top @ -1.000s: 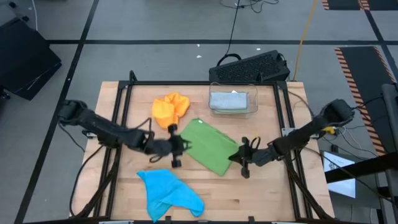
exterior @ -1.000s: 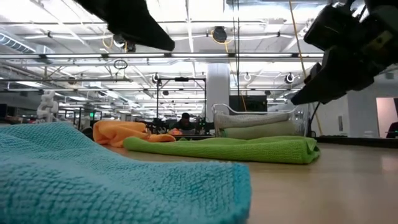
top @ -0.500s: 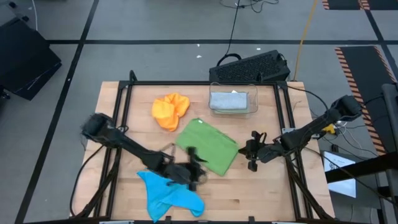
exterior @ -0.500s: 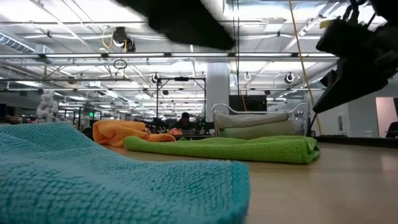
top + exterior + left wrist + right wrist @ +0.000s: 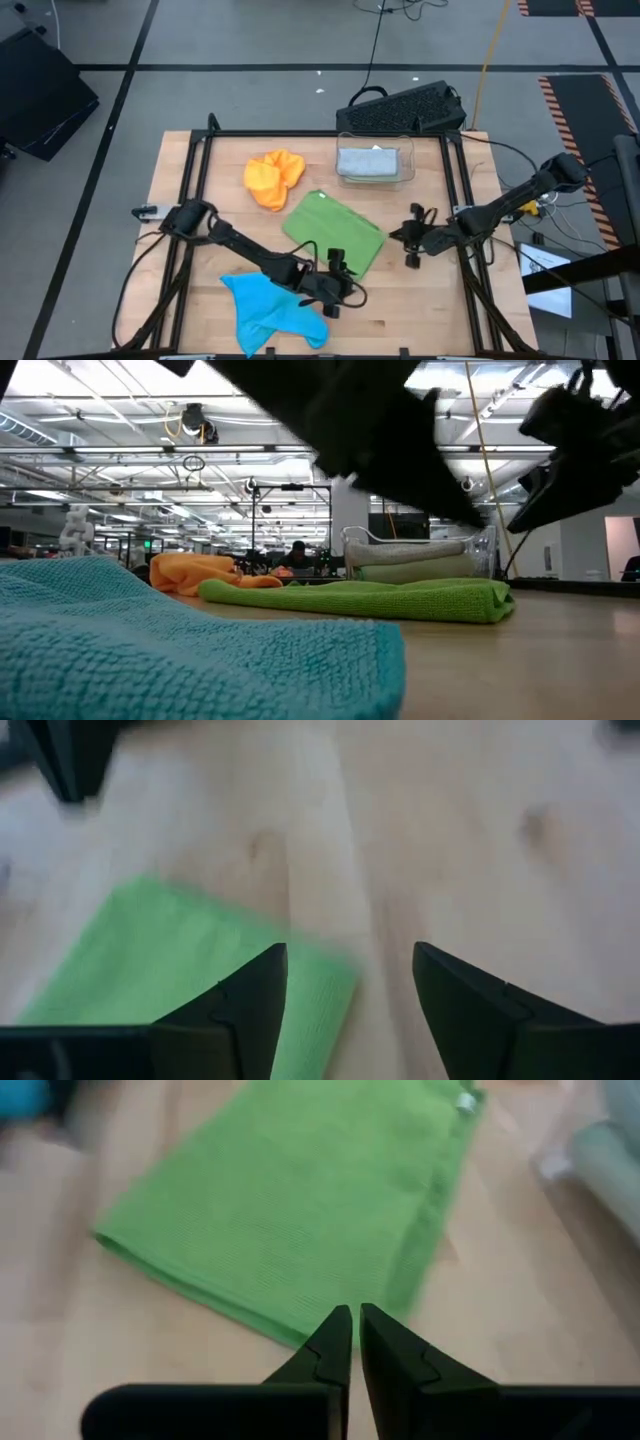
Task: Fold microfiber towels
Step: Fold the green microfiber towel
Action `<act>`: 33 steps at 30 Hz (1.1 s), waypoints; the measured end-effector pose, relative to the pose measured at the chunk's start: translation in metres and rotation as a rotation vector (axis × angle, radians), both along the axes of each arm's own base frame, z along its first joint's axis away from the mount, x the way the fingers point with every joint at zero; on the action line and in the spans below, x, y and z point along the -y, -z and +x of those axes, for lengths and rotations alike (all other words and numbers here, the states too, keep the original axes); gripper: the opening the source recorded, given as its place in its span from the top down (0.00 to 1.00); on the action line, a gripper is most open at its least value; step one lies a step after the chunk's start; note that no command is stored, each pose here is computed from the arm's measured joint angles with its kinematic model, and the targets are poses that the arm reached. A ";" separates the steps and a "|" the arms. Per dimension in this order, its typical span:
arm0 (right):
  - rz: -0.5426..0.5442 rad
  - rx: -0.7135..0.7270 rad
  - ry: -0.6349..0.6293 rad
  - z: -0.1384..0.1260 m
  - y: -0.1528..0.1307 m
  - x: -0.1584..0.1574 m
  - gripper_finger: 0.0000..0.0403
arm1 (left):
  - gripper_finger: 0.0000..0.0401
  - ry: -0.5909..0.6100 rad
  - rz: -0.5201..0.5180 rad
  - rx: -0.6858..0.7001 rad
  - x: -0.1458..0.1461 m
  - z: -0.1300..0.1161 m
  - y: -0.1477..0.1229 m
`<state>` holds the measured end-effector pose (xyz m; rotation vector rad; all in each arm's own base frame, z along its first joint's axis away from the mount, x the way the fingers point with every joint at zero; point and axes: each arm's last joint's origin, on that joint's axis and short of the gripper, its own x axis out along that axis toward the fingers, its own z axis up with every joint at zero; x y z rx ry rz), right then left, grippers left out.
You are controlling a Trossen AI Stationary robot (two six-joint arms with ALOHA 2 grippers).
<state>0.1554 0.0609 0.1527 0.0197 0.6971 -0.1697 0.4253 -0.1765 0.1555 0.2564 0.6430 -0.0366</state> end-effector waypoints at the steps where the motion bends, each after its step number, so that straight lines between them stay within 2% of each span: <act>1: 0.010 0.023 -0.002 0.002 -0.002 0.000 0.96 | 0.45 0.000 0.009 -0.020 -0.001 -0.001 0.002; 8: 0.032 0.040 -0.011 -0.008 0.008 0.004 0.96 | 0.47 0.021 -0.042 -0.016 -0.006 0.011 0.014; 10: 0.045 0.072 -0.011 -0.007 0.007 0.003 0.96 | 0.48 0.029 -0.027 -0.054 -0.007 0.008 0.017; 22: 0.037 0.141 -0.043 -0.008 0.007 0.004 0.96 | 0.50 0.049 -0.015 -0.033 -0.009 0.016 0.032; 33: 0.004 0.141 -0.071 -0.007 0.008 0.003 0.96 | 0.50 0.050 -0.004 -0.042 -0.013 0.017 0.033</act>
